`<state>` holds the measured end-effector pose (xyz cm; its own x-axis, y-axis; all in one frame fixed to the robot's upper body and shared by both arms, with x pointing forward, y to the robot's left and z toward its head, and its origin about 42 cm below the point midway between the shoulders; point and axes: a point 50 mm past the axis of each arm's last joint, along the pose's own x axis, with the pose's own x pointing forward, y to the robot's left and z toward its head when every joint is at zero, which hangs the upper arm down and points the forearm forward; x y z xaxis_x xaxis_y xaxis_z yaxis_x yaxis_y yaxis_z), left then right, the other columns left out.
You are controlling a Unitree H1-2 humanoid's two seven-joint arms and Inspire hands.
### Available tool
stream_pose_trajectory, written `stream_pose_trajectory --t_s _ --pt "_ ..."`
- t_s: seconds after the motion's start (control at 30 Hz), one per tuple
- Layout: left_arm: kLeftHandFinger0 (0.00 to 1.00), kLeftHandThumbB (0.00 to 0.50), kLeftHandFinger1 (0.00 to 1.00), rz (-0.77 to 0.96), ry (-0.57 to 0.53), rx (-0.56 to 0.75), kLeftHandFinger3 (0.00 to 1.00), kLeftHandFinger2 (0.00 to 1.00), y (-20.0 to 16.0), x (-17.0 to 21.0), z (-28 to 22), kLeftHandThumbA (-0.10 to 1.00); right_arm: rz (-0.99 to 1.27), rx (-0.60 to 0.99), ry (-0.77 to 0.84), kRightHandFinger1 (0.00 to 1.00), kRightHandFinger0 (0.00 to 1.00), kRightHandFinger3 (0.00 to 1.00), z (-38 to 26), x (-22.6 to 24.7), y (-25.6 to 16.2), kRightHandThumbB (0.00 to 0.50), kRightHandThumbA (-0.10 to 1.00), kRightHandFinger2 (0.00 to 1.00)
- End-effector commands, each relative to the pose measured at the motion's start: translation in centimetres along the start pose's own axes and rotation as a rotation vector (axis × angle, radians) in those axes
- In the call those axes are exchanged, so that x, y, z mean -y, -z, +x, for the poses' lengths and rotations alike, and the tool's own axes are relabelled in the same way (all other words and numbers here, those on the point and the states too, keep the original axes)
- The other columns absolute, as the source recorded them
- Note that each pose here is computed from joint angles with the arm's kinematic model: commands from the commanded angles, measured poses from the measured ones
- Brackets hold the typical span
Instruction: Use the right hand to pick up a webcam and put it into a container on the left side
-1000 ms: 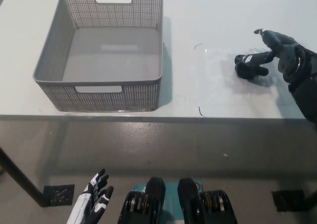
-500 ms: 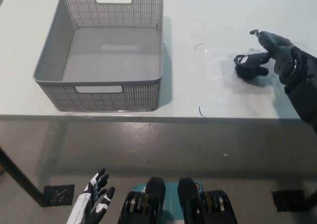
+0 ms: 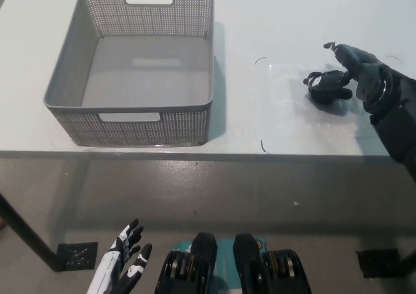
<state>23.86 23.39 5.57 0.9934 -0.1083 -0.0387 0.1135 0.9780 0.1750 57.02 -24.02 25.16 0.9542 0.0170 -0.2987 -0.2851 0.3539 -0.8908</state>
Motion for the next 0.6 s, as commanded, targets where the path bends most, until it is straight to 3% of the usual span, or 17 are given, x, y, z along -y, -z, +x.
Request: stream_pose_trajectory --t_s 0.0,0.57 --pt "1.0 0.042 1.0 -0.007 0.003 0.043 1.0 1.0 -0.8 -0.1 0.5 0.72 -0.009 0.07 0.079 1.0 1.0 1.0 0.1 3.0 -2.2 0.5 0.76 1.0" --pt "1.0 0.039 1.0 -0.001 0.0 0.053 1.0 1.0 -0.9 -0.3 0.8 0.72 -0.026 0.003 -0.002 1.0 1.0 1.0 0.7 0.0 0.0 0.49 0.7 1.0"
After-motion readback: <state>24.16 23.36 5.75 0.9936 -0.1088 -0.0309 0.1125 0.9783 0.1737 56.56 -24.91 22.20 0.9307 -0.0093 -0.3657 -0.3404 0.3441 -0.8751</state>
